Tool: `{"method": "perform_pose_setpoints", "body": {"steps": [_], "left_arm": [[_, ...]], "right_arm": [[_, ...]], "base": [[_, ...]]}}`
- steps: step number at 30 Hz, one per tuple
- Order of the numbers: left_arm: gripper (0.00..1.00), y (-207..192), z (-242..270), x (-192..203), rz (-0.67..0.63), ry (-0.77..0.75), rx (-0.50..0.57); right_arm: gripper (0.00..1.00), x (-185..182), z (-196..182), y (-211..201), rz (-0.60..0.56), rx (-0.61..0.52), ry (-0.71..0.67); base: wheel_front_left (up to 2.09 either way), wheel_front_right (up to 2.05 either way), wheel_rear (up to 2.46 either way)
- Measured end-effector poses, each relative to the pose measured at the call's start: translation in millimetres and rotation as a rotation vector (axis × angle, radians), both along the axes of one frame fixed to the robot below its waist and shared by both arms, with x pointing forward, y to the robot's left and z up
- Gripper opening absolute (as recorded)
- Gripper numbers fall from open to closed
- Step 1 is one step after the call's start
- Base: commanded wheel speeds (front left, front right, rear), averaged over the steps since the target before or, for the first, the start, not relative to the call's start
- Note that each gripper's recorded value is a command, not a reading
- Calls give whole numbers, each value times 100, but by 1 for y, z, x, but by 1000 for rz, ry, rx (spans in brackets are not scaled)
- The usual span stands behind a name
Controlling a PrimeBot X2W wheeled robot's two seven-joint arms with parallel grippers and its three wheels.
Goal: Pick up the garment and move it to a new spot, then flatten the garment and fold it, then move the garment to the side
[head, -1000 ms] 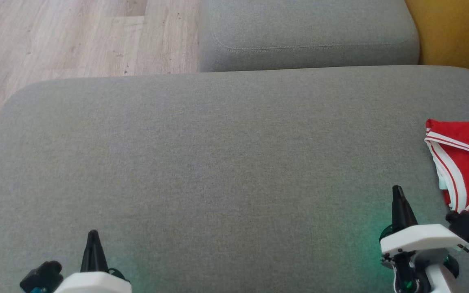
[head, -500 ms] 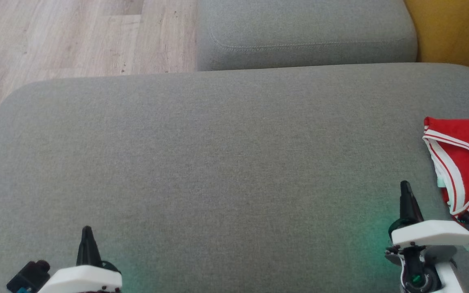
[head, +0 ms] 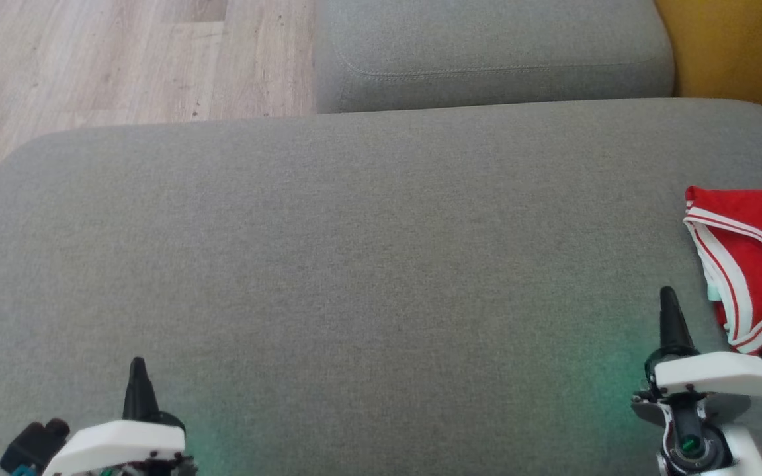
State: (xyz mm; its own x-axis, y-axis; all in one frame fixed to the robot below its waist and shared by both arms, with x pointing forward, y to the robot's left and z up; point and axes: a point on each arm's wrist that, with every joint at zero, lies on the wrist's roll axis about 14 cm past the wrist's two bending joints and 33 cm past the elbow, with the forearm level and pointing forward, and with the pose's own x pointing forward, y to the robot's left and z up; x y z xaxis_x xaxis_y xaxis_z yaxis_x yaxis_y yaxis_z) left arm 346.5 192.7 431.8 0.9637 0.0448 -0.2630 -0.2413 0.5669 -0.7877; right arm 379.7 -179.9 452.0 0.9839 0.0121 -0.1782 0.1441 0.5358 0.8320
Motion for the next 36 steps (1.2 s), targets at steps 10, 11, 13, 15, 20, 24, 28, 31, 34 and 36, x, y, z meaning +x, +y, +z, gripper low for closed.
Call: {"method": "perform_pose_setpoints", "body": {"steps": [10,11,13,15,20,24,28,31,34,36], "left_arm": [[0,2,4,3,22,-16,-109],[0,2,4,3,25,-17,-121],[0,1,5,4,26,-18,-146],[0,0,6,4,28,-24,-169],[0,-2,10,8,29,-39,-229],[0,-3,14,10,29,-53,-279],[0,-4,21,15,30,-75,-326],[0,-3,22,16,36,-83,-362],[0,-2,23,17,43,-87,-399],[0,-2,24,17,47,-96,-421]], "right_arm": [[0,1,6,-6,-29,102,-14],[0,1,7,-6,-31,113,-16],[0,2,8,-7,-35,135,-20],[0,2,9,-8,-43,157,-24],[0,2,12,-10,-51,212,-33],[0,3,16,-12,-61,257,-44],[0,3,19,-15,-71,303,-55],[0,4,21,-16,-75,335,-61],[0,3,22,-17,-80,369,-67],[0,0,20,-18,-86,389,-63]], "base": [[0,0,0],[0,0,0],[0,0,0],[0,0,0],[0,0,0],[0,0,0],[0,0,0],[0,0,0],[0,0,0],[0,0,0]]}}
